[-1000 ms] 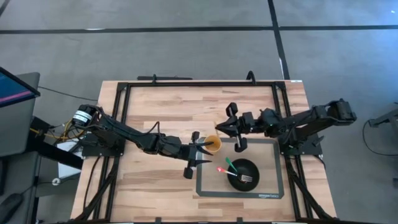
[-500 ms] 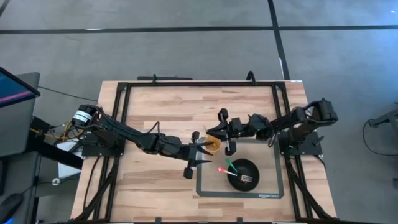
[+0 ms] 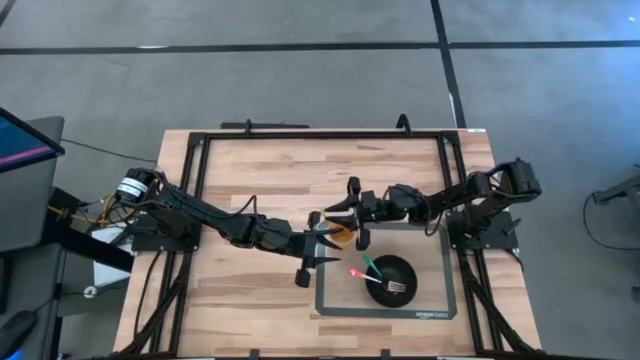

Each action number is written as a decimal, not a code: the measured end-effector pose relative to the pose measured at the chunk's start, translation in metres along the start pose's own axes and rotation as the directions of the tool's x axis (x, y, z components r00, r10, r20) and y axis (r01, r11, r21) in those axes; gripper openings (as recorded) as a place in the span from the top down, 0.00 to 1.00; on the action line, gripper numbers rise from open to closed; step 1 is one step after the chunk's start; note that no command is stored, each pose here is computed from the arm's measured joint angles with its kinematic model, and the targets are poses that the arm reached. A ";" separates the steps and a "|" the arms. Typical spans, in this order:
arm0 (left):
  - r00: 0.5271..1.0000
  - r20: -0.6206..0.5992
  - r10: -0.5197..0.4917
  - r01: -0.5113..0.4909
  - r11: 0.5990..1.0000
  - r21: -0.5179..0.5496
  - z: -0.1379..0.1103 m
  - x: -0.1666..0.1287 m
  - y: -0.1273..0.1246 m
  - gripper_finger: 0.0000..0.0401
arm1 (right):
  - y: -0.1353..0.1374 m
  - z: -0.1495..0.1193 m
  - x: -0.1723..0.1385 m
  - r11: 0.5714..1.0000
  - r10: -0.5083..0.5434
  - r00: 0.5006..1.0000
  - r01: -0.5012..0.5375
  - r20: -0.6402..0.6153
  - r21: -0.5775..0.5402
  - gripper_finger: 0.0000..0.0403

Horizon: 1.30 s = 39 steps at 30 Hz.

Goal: Pick & Place Utensil
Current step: Return to Home Position

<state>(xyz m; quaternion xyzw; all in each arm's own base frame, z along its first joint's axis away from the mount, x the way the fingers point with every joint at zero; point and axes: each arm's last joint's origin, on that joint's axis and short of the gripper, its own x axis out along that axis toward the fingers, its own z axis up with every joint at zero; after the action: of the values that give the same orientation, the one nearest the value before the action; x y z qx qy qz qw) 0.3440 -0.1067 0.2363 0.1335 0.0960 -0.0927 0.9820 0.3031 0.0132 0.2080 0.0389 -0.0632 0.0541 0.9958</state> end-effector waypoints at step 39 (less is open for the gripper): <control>0.980 0.136 0.146 -0.141 0.989 -0.042 0.083 -0.115 0.026 0.71 | 0.013 0.110 -0.089 0.992 -0.049 0.999 0.048 -0.008 -0.115 0.64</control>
<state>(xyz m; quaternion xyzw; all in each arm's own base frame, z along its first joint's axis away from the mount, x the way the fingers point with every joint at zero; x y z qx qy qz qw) 0.2523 -0.0878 0.3460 0.1177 0.0191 -0.0292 0.9924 0.2007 0.0080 0.3060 -0.0174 -0.0598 0.0263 0.9977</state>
